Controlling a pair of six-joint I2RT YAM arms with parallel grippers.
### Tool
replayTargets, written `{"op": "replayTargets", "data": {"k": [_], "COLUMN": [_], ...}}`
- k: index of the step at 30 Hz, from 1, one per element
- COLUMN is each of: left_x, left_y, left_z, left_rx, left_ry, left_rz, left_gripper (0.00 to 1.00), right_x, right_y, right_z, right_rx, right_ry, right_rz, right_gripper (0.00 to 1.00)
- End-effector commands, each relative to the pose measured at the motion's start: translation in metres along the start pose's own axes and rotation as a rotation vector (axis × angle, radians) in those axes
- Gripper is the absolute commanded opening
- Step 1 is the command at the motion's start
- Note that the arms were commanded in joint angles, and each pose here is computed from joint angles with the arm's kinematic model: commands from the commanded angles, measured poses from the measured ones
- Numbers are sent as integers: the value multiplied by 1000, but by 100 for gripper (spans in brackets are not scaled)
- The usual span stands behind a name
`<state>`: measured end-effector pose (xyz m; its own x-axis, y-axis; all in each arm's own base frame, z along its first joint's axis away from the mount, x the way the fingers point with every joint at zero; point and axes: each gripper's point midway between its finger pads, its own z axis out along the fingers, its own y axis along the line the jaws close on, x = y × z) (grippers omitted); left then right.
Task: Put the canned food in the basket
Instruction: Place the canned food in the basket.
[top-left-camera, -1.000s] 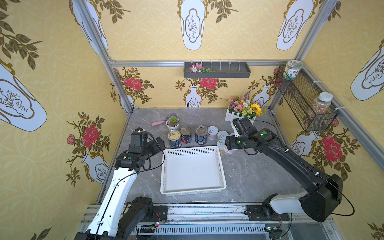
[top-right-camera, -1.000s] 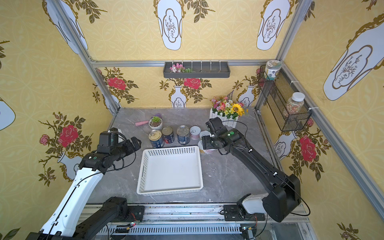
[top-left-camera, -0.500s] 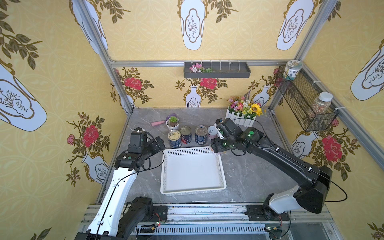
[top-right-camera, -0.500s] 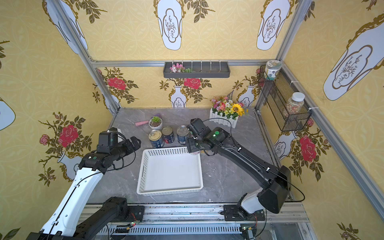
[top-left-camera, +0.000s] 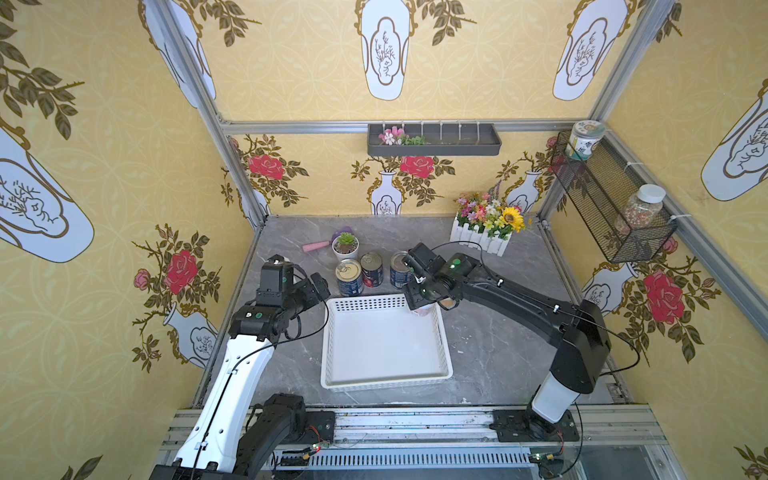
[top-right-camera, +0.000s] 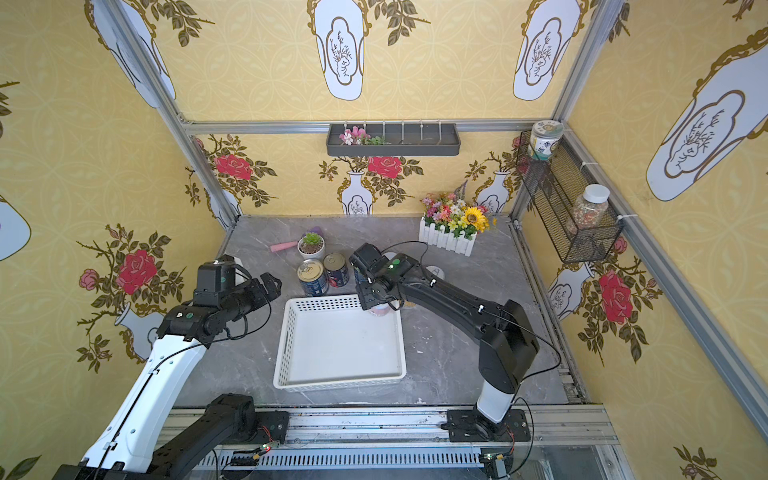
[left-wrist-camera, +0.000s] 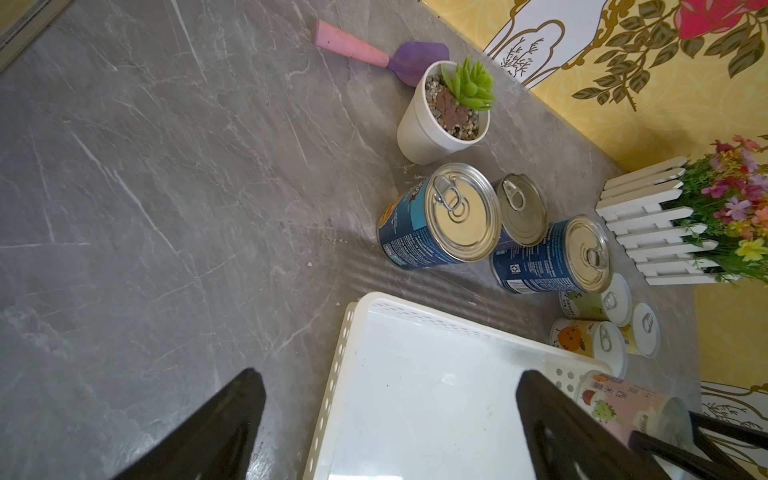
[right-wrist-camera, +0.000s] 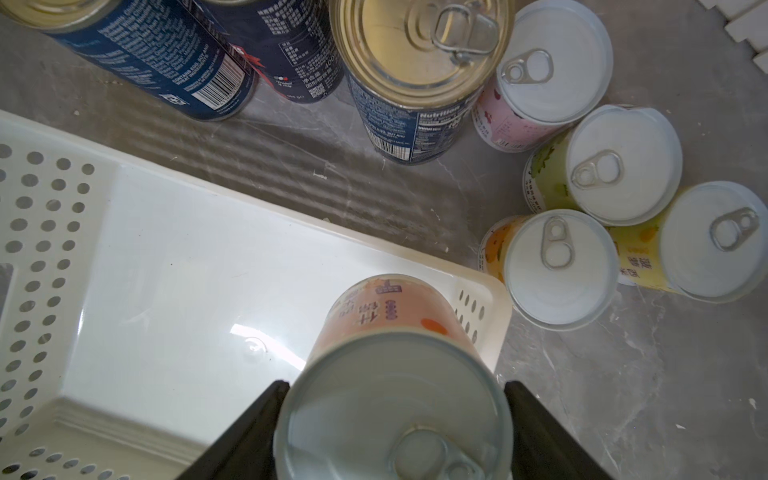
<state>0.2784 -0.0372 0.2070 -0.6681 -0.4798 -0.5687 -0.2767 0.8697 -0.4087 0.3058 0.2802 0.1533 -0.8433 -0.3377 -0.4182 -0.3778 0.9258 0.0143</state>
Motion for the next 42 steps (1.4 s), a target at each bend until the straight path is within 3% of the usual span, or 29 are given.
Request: {"op": "replayTargets", "data": {"k": [1, 14, 42], "left_x": [0, 0, -1], "left_y": [-1, -2, -2], "left_z": [2, 2, 0], "left_rx": [11, 15, 20], "left_ry": [-1, 0, -4], "left_rz": [4, 7, 6], "left_gripper": [100, 100, 100], "right_x": [-15, -9, -1], "right_y": [3, -5, -3], "right_z": [9, 45, 76], "right_rx": [7, 28, 45], "right_ry": [-35, 33, 90], "right_rz": [0, 6, -13], "right_gripper": [64, 64, 69]}}
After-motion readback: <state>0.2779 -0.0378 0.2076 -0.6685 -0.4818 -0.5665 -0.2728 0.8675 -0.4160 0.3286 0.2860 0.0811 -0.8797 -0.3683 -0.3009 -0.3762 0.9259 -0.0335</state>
